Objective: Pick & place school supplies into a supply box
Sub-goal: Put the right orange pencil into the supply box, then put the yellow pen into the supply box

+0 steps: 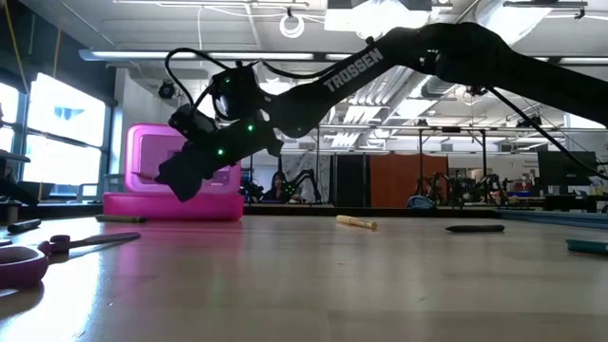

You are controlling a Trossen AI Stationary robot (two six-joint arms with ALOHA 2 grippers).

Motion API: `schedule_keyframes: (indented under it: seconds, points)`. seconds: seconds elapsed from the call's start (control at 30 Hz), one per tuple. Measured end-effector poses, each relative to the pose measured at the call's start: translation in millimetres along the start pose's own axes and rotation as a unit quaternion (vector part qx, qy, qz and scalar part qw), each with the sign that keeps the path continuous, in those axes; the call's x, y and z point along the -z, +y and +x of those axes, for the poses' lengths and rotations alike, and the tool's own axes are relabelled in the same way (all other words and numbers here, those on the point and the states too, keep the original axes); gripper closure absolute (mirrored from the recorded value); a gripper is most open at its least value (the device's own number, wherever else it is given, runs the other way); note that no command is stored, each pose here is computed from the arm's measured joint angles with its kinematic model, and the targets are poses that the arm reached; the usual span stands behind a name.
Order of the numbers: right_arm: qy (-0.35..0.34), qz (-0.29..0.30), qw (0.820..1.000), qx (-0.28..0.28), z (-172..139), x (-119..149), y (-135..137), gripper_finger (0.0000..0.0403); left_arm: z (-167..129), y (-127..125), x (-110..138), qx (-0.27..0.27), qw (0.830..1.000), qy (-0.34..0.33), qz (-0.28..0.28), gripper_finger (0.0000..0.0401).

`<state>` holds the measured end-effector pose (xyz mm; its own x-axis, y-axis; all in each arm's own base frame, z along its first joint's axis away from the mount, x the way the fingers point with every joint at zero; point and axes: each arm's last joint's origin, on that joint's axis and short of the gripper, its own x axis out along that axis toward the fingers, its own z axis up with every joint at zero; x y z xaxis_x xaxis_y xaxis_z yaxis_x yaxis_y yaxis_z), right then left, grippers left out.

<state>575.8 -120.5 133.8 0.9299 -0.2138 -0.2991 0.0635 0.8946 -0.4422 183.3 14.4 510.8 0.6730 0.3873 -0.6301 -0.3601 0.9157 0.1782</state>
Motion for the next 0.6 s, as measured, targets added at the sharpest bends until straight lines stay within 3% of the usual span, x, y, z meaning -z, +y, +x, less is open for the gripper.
schedule_keyframes:
  seconds: [0.23, 0.37, 0.5, 0.6]
  points:
    - [0.006, 0.006, 1.0, 0.01, 0, 1, -2, 0.0343, 0, 0, 0, 0.0, 1.0, 0.0, -0.004, 0.03]
    - [0.03, 0.004, 0.999, 0.035, -6, -14, 8, 0.0337, 0, 0, 0, 0.0, 1.0, 0.0, -0.004, 0.03]
    - [0.132, 0.008, 0.989, 0.06, -39, -58, 20, 0.0341, 0, 0, 0, 0.0, 1.0, 0.0, -0.004, 0.03]
    - [0.222, 0.04, 0.971, 0.074, -73, -82, 29, 0.0347, 0, 0, 0, 0.0, 1.0, 0.0, -0.004, 0.03]
